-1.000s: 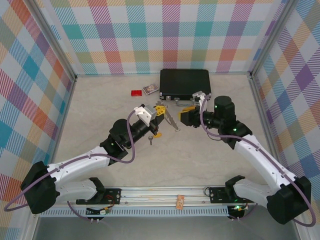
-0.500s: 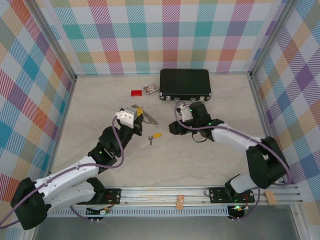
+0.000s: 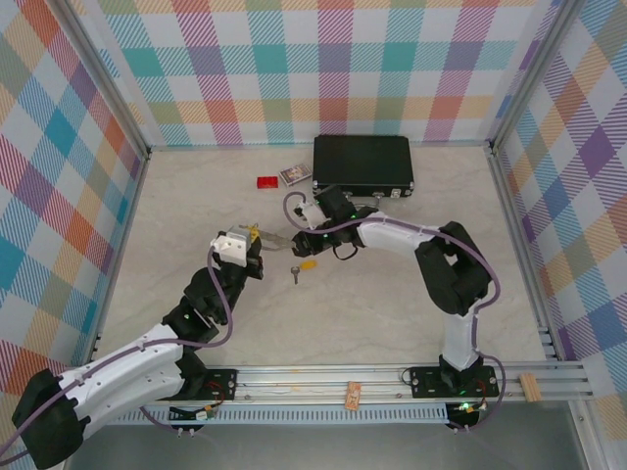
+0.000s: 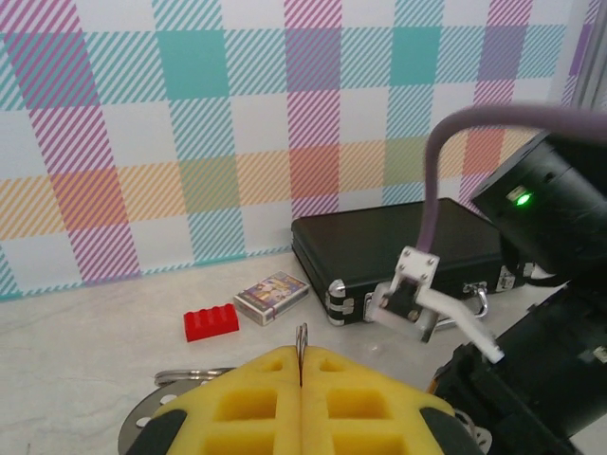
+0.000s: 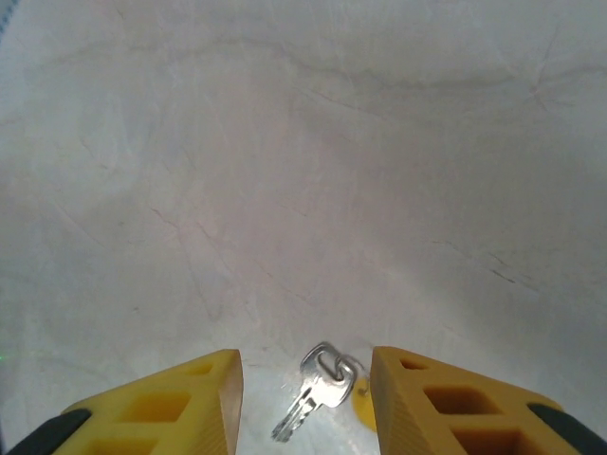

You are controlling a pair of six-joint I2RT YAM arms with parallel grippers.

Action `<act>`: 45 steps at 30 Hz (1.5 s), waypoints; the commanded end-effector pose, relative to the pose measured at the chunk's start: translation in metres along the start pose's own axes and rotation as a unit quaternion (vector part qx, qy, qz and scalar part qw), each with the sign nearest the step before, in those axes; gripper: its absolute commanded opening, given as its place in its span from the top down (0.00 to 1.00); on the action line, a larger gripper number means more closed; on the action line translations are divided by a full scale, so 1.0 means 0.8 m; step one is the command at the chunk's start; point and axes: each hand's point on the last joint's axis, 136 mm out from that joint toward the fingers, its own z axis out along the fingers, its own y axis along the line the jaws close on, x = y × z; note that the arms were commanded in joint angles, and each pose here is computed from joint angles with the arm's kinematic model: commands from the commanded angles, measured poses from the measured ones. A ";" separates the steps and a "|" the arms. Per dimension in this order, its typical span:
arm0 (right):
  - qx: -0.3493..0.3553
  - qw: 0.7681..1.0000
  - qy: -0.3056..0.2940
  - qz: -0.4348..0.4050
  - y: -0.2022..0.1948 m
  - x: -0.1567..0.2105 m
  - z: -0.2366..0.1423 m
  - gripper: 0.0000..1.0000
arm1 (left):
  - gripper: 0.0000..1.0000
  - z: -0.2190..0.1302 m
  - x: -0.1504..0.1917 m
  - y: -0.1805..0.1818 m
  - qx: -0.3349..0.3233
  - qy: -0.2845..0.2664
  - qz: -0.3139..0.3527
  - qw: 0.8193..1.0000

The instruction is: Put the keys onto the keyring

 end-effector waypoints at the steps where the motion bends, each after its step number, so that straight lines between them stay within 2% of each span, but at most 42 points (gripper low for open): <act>1: 0.011 0.998 0.053 -0.011 -0.006 0.020 0.017 0.63 | 0.99 -0.008 -0.021 0.015 -0.022 -0.034 -0.011 0.999; 7: 0.009 0.995 0.102 -0.019 -0.013 0.037 0.044 0.65 | 0.99 -0.017 -0.029 0.019 -0.021 -0.048 -0.021 0.998; 22: -0.019 0.991 0.130 -0.040 0.003 0.058 0.052 0.68 | 0.99 -0.015 -0.027 0.014 -0.012 -0.046 -0.024 0.999; 29: -0.004 0.990 0.131 -0.046 -0.001 0.059 0.050 0.75 | 0.99 -0.015 -0.028 0.012 -0.007 -0.046 -0.025 0.999; 33: 0.006 0.991 0.127 -0.051 -0.003 0.058 0.043 0.86 | 0.99 -0.015 -0.027 0.012 -0.005 -0.045 -0.025 0.999; 36: 0.014 0.991 0.120 -0.053 -0.002 0.055 0.036 1.00 | 0.99 -0.015 -0.027 0.011 -0.004 -0.045 -0.025 0.999; 45: 0.043 0.996 0.069 -0.024 0.004 0.045 -0.015 1.00 | 0.99 -0.013 -0.024 0.003 0.012 -0.042 -0.023 0.999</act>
